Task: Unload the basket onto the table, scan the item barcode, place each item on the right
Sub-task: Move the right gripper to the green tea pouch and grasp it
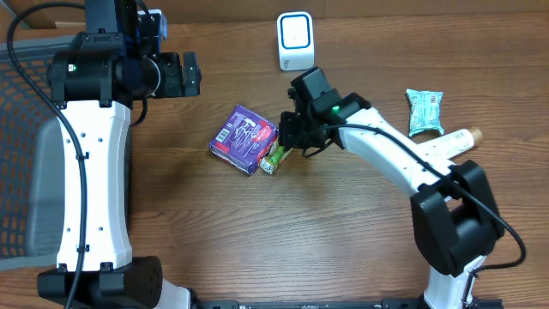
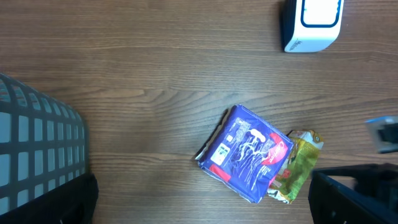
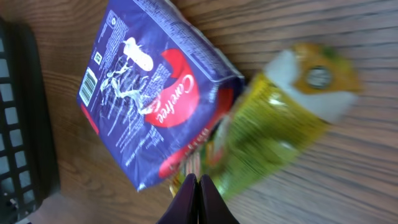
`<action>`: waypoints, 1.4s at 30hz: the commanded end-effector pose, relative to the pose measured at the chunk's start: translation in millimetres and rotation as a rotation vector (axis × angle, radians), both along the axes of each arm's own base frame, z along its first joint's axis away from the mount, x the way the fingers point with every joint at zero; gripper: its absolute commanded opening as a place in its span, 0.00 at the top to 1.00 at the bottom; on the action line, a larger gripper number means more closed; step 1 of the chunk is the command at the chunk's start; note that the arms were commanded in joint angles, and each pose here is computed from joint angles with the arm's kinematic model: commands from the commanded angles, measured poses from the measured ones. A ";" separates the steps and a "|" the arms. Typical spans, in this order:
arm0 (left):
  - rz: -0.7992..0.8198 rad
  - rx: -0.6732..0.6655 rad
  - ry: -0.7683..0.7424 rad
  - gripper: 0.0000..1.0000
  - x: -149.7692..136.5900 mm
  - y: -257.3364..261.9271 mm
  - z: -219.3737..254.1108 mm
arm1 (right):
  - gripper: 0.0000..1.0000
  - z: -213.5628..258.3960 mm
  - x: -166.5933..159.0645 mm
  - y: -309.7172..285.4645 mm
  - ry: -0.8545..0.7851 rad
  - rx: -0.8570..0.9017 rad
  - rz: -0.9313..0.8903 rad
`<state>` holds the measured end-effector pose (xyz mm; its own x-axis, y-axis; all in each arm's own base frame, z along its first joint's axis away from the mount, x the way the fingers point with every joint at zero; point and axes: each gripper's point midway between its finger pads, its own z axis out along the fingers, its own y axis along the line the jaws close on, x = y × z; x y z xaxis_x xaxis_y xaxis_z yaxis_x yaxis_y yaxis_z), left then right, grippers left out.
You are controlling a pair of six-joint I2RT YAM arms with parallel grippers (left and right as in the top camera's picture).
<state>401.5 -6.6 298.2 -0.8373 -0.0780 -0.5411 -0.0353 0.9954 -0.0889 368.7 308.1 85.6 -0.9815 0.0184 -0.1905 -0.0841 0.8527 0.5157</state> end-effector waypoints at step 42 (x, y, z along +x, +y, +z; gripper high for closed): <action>-0.020 0.006 -0.009 0.01 1.5 0.0 2.0 | 0.96 -40.4 -34.3 14.2 0.105 -0.186 -0.125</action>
